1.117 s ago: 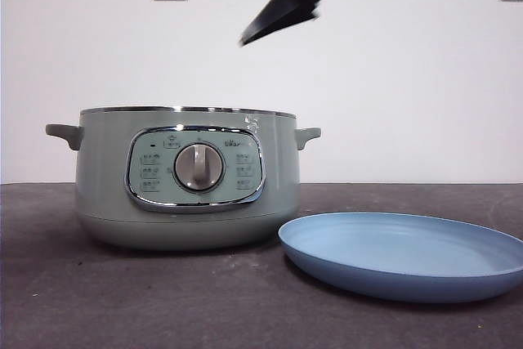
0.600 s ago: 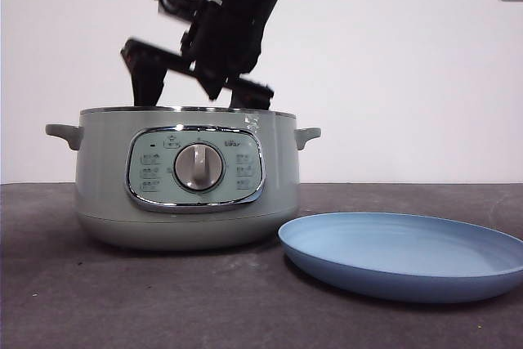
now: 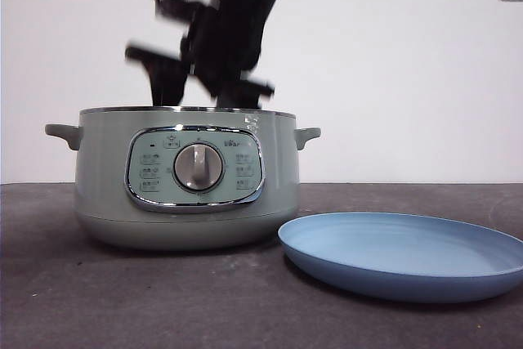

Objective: Take the potato out from the steamer,put the potato on the plate,close the lid

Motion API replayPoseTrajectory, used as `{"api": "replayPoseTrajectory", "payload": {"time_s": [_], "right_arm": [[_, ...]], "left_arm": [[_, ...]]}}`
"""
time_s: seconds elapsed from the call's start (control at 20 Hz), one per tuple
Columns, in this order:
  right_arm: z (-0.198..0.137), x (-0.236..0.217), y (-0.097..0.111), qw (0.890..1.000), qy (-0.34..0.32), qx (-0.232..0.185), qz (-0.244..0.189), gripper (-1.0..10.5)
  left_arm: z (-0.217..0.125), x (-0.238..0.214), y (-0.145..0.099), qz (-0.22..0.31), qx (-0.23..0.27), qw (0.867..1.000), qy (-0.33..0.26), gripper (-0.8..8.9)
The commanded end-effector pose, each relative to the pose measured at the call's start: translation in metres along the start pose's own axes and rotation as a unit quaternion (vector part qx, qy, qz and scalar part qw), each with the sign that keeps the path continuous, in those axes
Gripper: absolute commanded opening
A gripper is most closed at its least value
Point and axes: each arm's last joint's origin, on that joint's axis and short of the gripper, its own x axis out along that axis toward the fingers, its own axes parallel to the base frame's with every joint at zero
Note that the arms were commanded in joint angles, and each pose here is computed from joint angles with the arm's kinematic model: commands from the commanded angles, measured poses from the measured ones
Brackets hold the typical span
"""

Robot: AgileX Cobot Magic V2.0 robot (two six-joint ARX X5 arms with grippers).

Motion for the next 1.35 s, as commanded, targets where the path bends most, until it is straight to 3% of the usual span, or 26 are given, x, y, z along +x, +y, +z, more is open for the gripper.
{"api": "replayPoseTrajectory", "payload": {"time_s": [0.05,0.15,0.25,0.5,0.7,0.9,1.05,1.35], "right_arm": [[0.013,-0.06,0.004,0.999,-0.048,-0.015,0.002,-0.1],[0.012,-0.116,0.005,0.998,-0.057,-0.022,-0.005,-0.1],[0.002,-0.158,0.002,0.997,-0.048,-0.034,-0.046,-0.1],[-0.027,-0.206,-0.008,0.996,-0.029,-0.026,-0.076,-0.1],[-0.073,-0.201,-0.02,0.996,-0.019,0.002,-0.089,-0.1],[-0.129,-0.169,-0.038,0.994,-0.006,0.048,-0.103,-0.1],[-0.164,-0.134,-0.05,0.994,0.004,0.078,-0.075,-0.1],[-0.196,-0.083,-0.064,0.992,-0.011,0.099,-0.076,-0.1]], "left_arm": [[0.005,-0.004,0.0,0.001,-0.001,0.999,-0.036,-0.08],[0.007,-0.004,0.0,-0.003,-0.001,0.999,-0.042,-0.08],[0.009,-0.004,-0.001,-0.024,0.001,0.998,-0.054,-0.08],[0.01,-0.004,-0.001,-0.025,0.001,0.998,-0.062,-0.09],[0.011,-0.003,-0.001,-0.036,0.002,0.997,-0.064,-0.08],[0.014,0.003,-0.001,-0.038,0.001,0.998,-0.053,-0.08],[0.014,0.003,-0.001,-0.043,0.002,0.998,-0.053,-0.08],[0.014,0.003,-0.002,-0.05,0.002,0.997,-0.054,-0.09]]}}
